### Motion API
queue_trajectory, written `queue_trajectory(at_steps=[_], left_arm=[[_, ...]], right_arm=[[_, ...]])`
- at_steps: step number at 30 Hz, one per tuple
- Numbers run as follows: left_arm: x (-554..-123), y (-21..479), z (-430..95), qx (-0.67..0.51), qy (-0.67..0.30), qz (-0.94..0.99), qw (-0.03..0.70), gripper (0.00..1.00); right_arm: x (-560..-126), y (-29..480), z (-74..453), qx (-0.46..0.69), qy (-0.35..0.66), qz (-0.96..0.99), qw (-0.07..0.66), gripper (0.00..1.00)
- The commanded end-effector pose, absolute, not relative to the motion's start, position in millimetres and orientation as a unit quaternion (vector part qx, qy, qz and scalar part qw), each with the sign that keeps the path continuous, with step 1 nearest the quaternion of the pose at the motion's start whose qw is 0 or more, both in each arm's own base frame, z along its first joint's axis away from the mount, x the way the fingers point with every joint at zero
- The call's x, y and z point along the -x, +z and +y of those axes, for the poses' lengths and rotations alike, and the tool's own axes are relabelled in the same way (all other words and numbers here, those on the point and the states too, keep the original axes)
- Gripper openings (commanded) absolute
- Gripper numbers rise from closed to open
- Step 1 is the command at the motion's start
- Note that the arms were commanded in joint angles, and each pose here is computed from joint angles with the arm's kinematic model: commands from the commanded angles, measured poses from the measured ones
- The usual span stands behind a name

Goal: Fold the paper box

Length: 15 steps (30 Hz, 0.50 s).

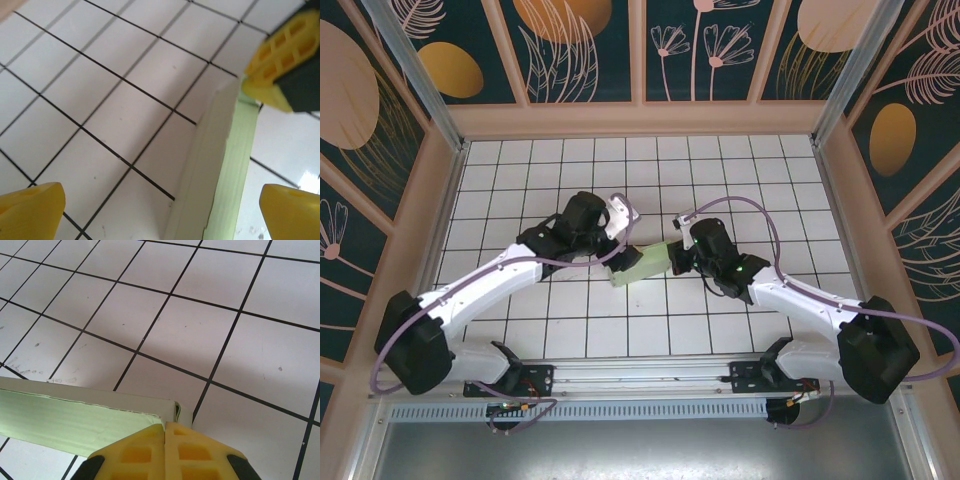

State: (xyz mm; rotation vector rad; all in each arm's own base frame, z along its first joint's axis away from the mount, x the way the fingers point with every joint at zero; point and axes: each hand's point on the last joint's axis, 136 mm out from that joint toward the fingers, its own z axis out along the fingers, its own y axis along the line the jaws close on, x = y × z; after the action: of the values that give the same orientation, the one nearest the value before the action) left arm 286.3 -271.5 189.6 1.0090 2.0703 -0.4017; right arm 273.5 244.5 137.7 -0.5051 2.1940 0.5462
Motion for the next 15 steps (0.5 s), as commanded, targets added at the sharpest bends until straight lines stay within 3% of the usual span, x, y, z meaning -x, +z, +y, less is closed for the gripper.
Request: queue_trajectory(at_steps=[1,3,6,15], left_arm=[[-287,199,-258,-0.316,-0.170,0.835,0.417,0.98],[-279,197,-248,-0.297,-0.176,0.840,0.419,0.97],[-268,196,-237,-0.270,-0.184,0.849,0.416,0.84],[-255,166,-209,-0.148,-0.177,0.908,0.349,0.61]], right_arm=[[-273,144,244,0.205,0.209,0.861,0.416,0.00],[-273,147,245,0.205,0.209,0.861,0.416,0.00],[-274,151,245,0.202,0.207,0.860,0.420,0.00],[-277,152,243,0.191,0.184,0.868,0.419,0.00]])
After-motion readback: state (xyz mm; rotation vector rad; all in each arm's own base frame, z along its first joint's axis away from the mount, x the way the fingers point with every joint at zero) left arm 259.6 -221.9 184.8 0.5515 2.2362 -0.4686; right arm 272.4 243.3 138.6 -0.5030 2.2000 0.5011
